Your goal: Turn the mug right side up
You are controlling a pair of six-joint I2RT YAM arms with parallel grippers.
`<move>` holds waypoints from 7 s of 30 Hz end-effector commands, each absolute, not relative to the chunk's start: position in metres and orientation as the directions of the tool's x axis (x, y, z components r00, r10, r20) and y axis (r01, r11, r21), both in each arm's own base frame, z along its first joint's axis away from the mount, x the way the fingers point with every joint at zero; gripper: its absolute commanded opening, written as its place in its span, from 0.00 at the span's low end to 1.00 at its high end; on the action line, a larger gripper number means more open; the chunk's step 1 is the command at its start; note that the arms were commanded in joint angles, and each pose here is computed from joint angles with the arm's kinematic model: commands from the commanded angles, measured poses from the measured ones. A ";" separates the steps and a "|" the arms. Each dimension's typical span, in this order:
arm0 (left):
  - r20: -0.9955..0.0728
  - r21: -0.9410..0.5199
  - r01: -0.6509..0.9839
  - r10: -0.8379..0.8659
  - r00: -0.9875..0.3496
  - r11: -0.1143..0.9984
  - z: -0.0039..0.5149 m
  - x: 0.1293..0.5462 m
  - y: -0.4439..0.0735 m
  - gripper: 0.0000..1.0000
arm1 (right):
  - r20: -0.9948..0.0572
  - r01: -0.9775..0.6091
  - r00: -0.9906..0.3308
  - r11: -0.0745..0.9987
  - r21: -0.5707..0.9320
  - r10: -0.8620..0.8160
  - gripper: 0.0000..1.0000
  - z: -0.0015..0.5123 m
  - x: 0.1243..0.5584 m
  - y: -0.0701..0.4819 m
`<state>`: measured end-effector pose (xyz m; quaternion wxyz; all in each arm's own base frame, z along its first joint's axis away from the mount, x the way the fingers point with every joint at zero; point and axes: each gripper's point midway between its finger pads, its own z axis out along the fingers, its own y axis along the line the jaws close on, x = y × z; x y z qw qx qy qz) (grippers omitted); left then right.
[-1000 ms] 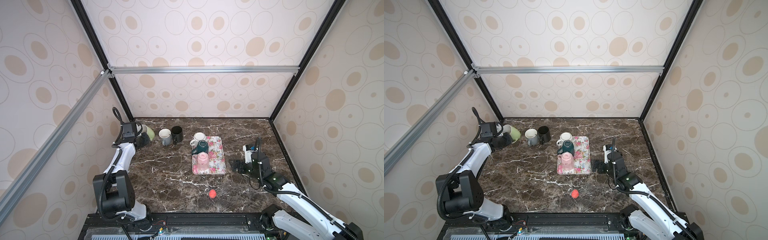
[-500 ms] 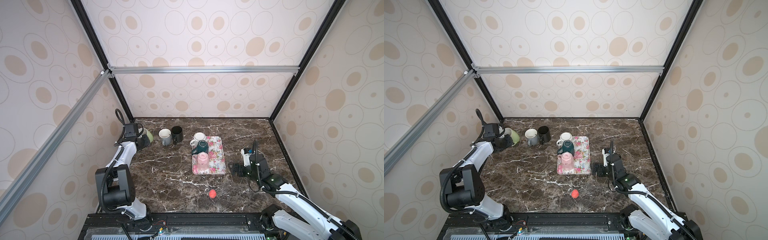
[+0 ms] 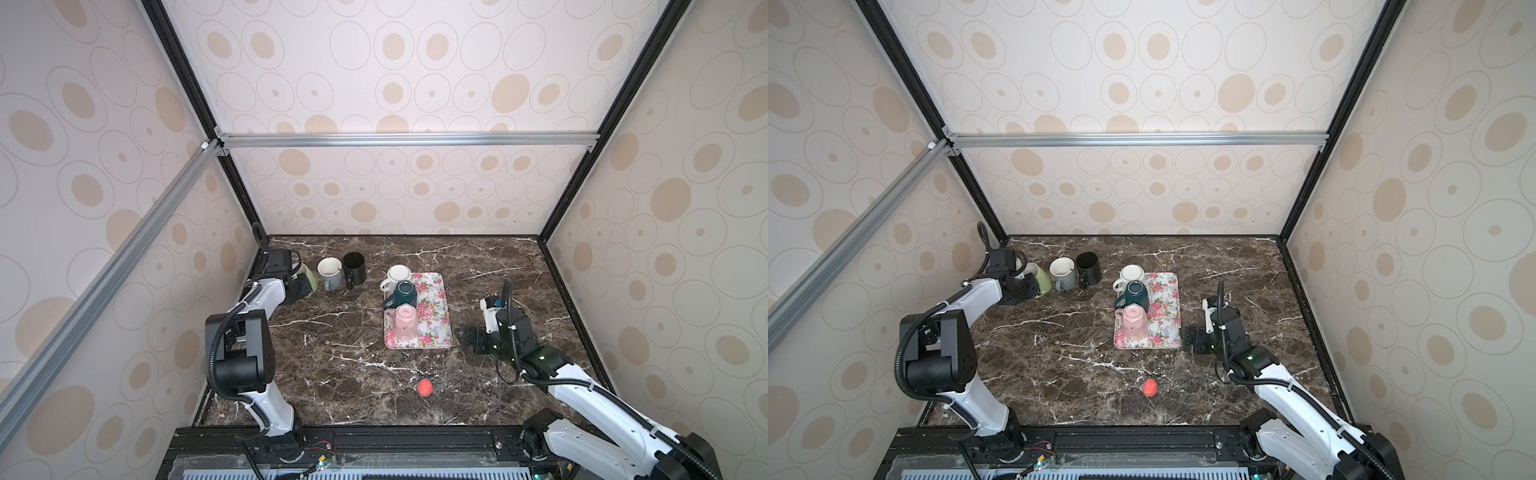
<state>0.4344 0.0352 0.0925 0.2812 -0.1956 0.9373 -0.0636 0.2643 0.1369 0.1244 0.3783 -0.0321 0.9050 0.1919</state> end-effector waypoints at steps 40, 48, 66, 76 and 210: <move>-0.596 -0.055 -0.290 -0.265 -0.758 0.955 0.116 0.469 0.025 0.14 | -0.671 -0.188 -0.738 0.933 0.307 0.072 0.97 0.110 0.264 0.135; -0.597 -0.049 -0.285 -0.257 -0.760 0.957 0.121 0.467 0.025 0.62 | -0.672 -0.187 -0.737 0.933 0.308 0.074 0.97 0.110 0.265 0.135; -0.666 0.042 -0.065 -0.020 -0.745 0.997 0.197 0.443 -0.047 0.98 | -0.669 -0.193 -0.740 0.928 0.318 0.076 0.97 0.110 0.265 0.137; -0.730 -0.013 0.120 0.073 -0.680 0.993 0.232 0.437 -0.149 0.98 | -0.676 -0.185 -0.734 0.936 0.299 0.071 0.97 0.109 0.265 0.133; -0.683 -0.345 0.418 0.080 -0.726 0.840 0.144 0.352 -0.272 0.98 | -0.565 -0.069 -0.809 0.928 0.365 0.162 0.91 0.103 0.292 0.151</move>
